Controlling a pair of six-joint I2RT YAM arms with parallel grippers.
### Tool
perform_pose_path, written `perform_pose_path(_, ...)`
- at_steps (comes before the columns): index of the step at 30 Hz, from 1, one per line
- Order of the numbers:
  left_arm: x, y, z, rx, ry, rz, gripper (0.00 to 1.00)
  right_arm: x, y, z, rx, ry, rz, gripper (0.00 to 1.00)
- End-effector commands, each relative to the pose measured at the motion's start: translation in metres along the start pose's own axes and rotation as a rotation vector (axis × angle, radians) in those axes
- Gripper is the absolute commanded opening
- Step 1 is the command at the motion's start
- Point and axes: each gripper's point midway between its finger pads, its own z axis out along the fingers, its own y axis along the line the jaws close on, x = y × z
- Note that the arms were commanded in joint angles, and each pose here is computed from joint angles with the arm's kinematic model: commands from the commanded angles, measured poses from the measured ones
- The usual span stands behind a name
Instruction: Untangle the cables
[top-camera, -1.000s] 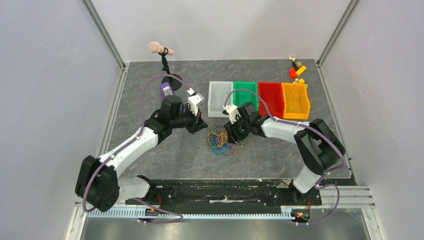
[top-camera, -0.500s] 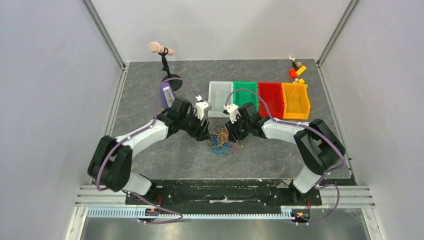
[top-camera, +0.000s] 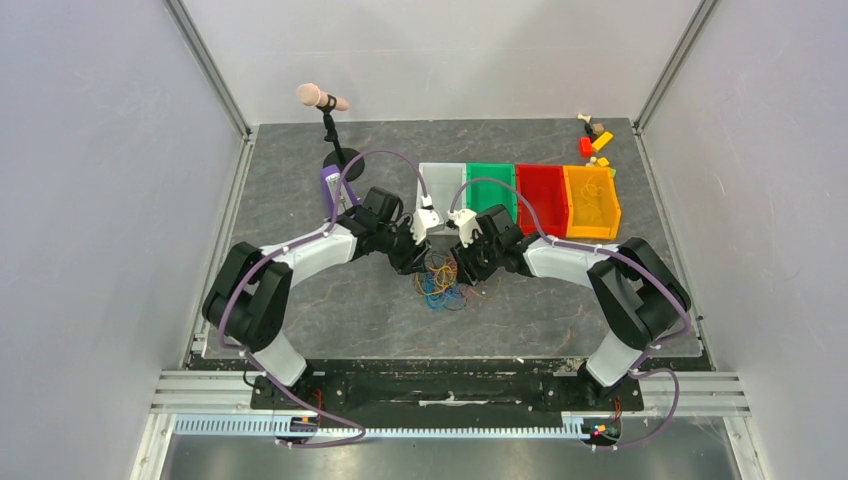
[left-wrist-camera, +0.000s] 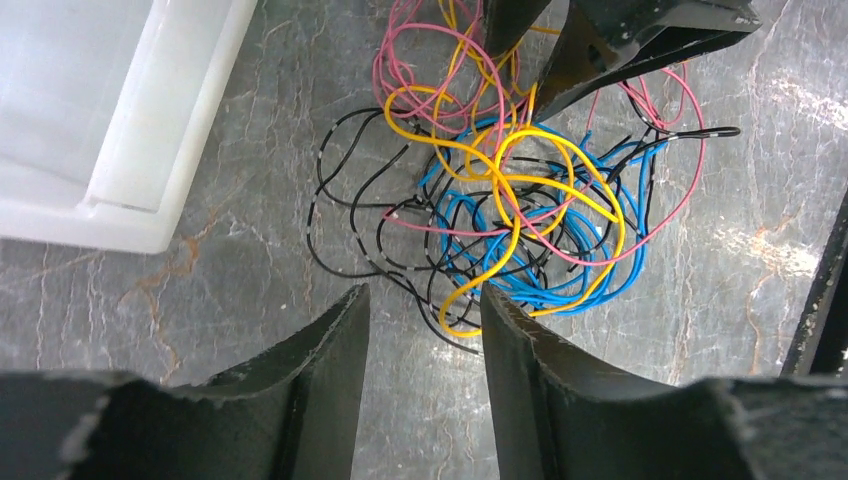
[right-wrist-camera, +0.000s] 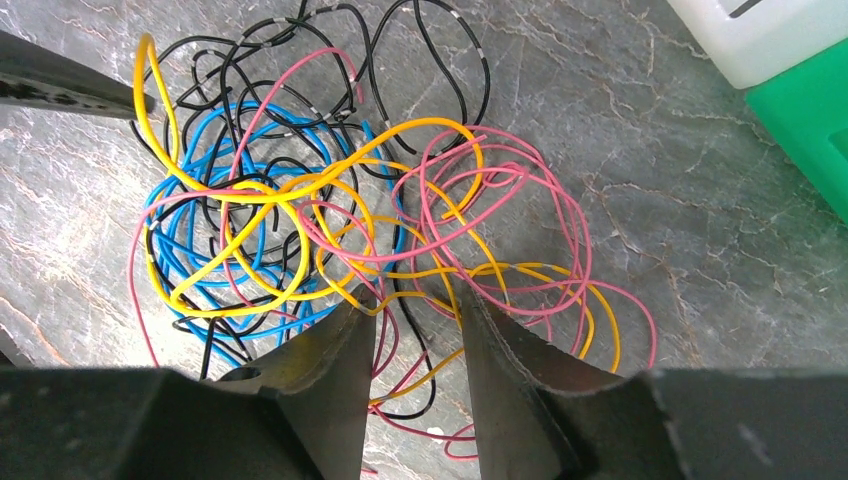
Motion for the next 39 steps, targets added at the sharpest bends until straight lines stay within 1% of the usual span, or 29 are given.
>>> perform_pose_path(1, -0.027, 0.003, 0.005, 0.049, -0.076, 0.167, 0.5, 0.002, 0.006, -0.003, -0.024, 0.026, 0.025, 0.4)
perform_pose_path(5, -0.027, -0.003, 0.003, 0.07, -0.097, 0.24, 0.45, 0.005, 0.006, -0.004, -0.023, 0.035, 0.026, 0.4)
perform_pose_path(11, -0.028, -0.01, 0.004, 0.119, -0.14, 0.408, 0.38, 0.01, 0.007, -0.004, -0.028, 0.048, 0.035, 0.39)
perform_pose_path(13, -0.025, -0.012, 0.007, 0.143, -0.143, 0.47, 0.38, 0.01, 0.007, -0.004, -0.03, 0.048, 0.038, 0.39)
perform_pose_path(18, -0.022, -0.01, 0.014, 0.16, -0.124, 0.531, 0.39, 0.008, 0.008, -0.004, -0.032, 0.045, 0.035, 0.39)
perform_pose_path(20, -0.02, -0.009, 0.017, 0.155, -0.12, 0.55, 0.38, 0.008, 0.008, -0.003, -0.033, 0.046, 0.037, 0.39)
perform_pose_path(24, -0.015, -0.018, 0.016, 0.177, -0.103, 0.575, 0.27, 0.007, 0.006, -0.003, -0.024, 0.047, 0.034, 0.4)
perform_pose_path(26, -0.012, -0.024, 0.011, 0.174, -0.089, 0.578, 0.18, 0.008, 0.003, -0.002, -0.015, 0.048, 0.032, 0.4)
perform_pose_path(27, -0.013, -0.027, 0.005, 0.17, -0.09, 0.569, 0.11, 0.008, 0.002, -0.001, -0.008, 0.049, 0.03, 0.4)
perform_pose_path(29, -0.026, -0.03, -0.011, 0.134, -0.109, 0.532, 0.02, 0.01, -0.003, 0.0, 0.021, 0.057, 0.029, 0.4)
perform_pose_path(31, -0.049, -0.032, -0.035, 0.067, -0.16, 0.475, 0.02, 0.014, -0.011, 0.0, 0.06, 0.065, 0.022, 0.4)
perform_pose_path(35, -0.098, -0.052, -0.1, -0.013, -0.301, 0.411, 0.02, 0.02, -0.02, 0.0, 0.109, 0.079, 0.01, 0.41)
perform_pose_path(39, -0.125, -0.065, -0.152, -0.088, -0.376, 0.345, 0.02, 0.029, -0.027, -0.002, 0.136, 0.096, 0.003, 0.43)
